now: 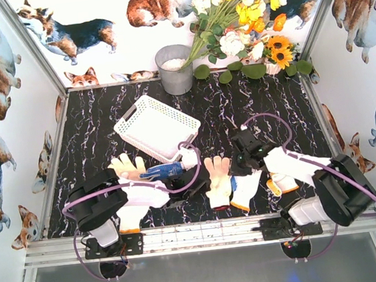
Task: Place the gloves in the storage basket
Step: Move the glove to the center of the board, then pick up the glove from the center of the board.
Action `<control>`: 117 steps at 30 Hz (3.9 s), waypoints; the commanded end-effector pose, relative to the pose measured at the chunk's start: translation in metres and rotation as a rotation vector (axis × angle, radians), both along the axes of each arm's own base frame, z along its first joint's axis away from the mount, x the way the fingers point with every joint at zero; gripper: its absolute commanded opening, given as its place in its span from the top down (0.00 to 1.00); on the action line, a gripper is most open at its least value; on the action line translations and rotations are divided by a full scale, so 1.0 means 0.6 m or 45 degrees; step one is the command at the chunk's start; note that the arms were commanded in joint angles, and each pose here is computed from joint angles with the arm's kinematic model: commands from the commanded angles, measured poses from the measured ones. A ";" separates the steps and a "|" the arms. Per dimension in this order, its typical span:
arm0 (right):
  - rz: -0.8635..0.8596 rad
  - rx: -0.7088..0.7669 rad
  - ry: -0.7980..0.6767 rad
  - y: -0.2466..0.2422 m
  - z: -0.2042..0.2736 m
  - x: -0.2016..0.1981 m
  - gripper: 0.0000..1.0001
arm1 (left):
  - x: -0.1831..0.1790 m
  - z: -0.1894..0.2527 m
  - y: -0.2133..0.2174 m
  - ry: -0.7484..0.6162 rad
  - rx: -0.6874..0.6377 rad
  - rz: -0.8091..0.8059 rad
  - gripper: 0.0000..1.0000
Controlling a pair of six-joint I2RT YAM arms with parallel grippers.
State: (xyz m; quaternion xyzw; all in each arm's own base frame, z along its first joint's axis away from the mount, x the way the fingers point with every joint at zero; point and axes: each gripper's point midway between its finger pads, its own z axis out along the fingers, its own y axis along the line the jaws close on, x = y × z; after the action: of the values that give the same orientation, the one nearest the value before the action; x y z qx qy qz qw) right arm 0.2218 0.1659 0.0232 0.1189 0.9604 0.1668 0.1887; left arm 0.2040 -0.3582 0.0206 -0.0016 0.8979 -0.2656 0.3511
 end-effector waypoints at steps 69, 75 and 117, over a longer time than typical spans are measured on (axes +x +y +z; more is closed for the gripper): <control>0.108 0.180 -0.495 -0.034 0.223 -0.039 0.11 | 0.092 0.117 0.464 0.110 0.351 0.842 0.38; 0.111 0.199 -0.482 -0.032 0.219 -0.046 0.11 | 0.083 0.083 0.480 0.231 0.357 0.997 0.43; 0.159 0.274 -0.409 -0.013 0.190 -0.062 0.12 | 0.093 0.048 0.481 0.275 0.183 1.132 0.98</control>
State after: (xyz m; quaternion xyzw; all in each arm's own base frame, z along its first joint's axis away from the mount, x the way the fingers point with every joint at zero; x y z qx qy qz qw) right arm 0.1754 0.1518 0.1233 0.0536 0.9144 0.2757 0.2915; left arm 0.2467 -0.0723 0.0313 -0.3962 0.8643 -0.0202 0.3093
